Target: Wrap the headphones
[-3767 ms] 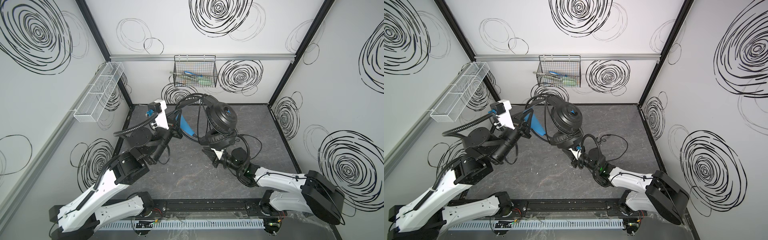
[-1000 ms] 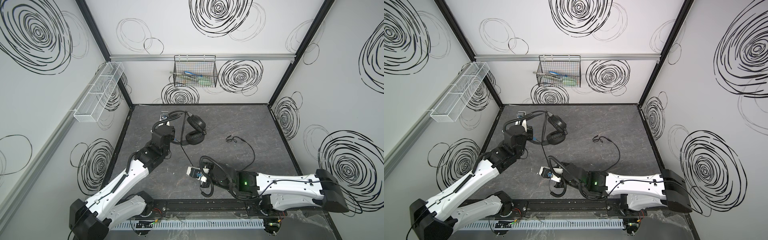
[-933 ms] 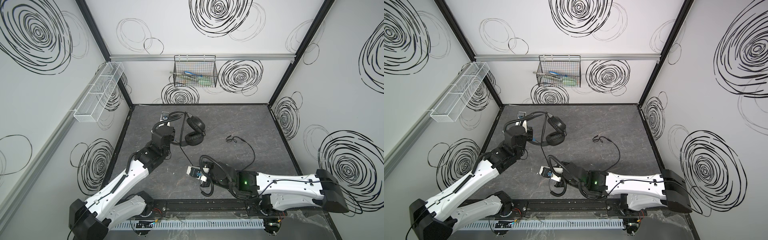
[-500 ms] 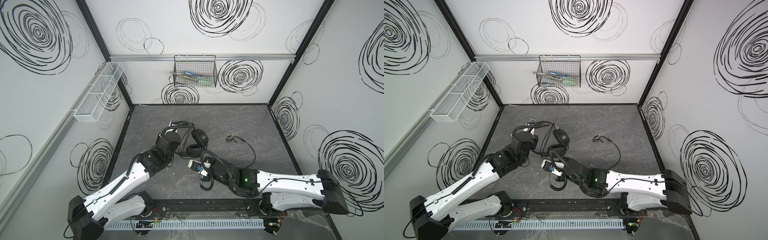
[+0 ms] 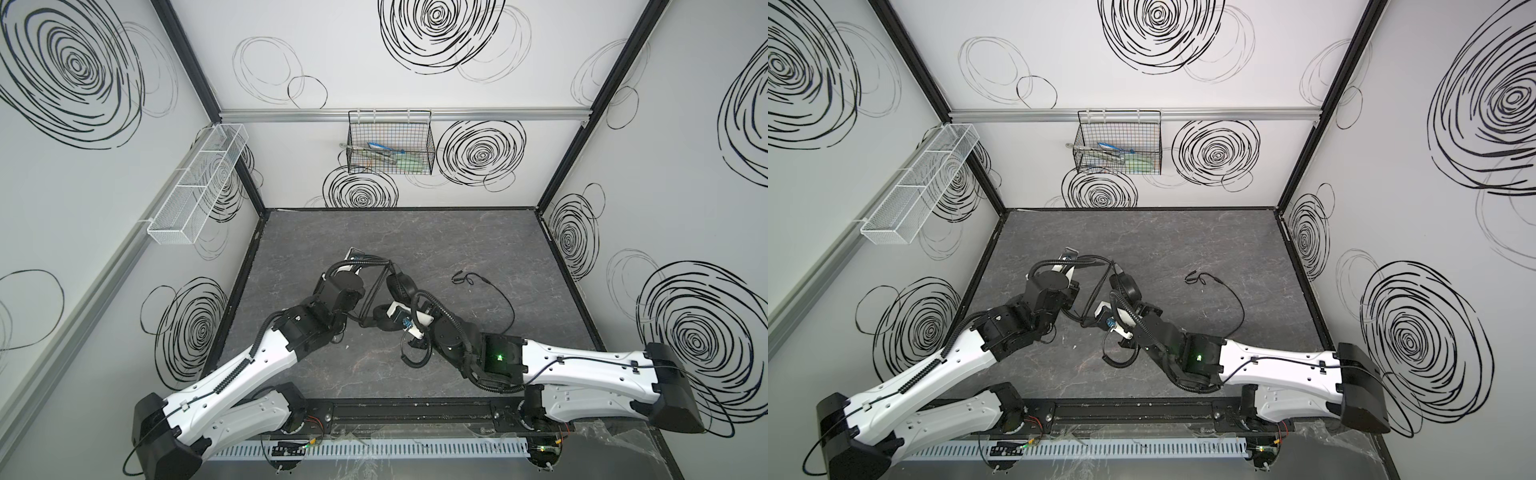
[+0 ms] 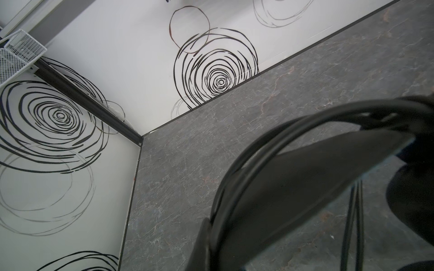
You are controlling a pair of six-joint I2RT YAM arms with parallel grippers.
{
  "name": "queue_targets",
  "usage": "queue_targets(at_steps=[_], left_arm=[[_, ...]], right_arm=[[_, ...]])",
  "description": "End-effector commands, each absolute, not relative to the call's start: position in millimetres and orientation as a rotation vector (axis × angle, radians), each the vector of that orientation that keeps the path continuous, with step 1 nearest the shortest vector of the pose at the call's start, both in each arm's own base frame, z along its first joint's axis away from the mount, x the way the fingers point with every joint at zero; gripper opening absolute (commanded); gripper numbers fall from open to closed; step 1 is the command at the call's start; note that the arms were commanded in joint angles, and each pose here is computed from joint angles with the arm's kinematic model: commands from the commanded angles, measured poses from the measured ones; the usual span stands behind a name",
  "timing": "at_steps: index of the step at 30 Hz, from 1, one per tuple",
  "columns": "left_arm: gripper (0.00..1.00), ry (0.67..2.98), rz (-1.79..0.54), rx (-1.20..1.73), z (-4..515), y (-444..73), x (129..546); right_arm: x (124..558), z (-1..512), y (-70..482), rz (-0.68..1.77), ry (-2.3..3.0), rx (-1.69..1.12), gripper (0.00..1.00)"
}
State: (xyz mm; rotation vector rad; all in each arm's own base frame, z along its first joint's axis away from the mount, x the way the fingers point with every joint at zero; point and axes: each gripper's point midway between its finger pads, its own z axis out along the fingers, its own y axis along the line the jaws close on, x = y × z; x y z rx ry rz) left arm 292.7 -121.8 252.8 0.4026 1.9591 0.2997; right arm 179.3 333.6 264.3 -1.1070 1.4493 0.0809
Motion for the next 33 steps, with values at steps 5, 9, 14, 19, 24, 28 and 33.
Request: queue_targets(at_steps=[5, 9, 14, 19, 24, 28, 33], left_arm=[[0.00, 1.916, 0.180, 0.490, 261, -142, 288], [0.00, 1.927, 0.156, 0.534, 257, -147, 285], [0.00, 1.932, 0.132, 0.570, 252, -152, 283], [0.00, 1.938, 0.107, 0.591, 248, -159, 282], [0.00, 1.952, 0.101, 0.600, 242, -161, 280], [0.00, 1.956, 0.093, 0.605, 238, -163, 279], [0.00, 1.951, 0.069, 0.629, 238, -170, 275]], right_arm=[[191, 301, 319, -0.005, 1.416, -0.998, 0.04], [198, 303, 311, -0.097, 1.405, -0.977, 0.04], [205, 304, 307, -0.200, 1.393, -0.958, 0.04], [204, 308, 308, -0.175, 1.385, -0.934, 0.05], [195, 335, 304, -0.015, 1.351, -0.865, 0.01], [187, 352, 302, 0.100, 1.311, -0.843, 0.00], [185, 355, 311, 0.135, 1.293, -0.861, 0.00]])
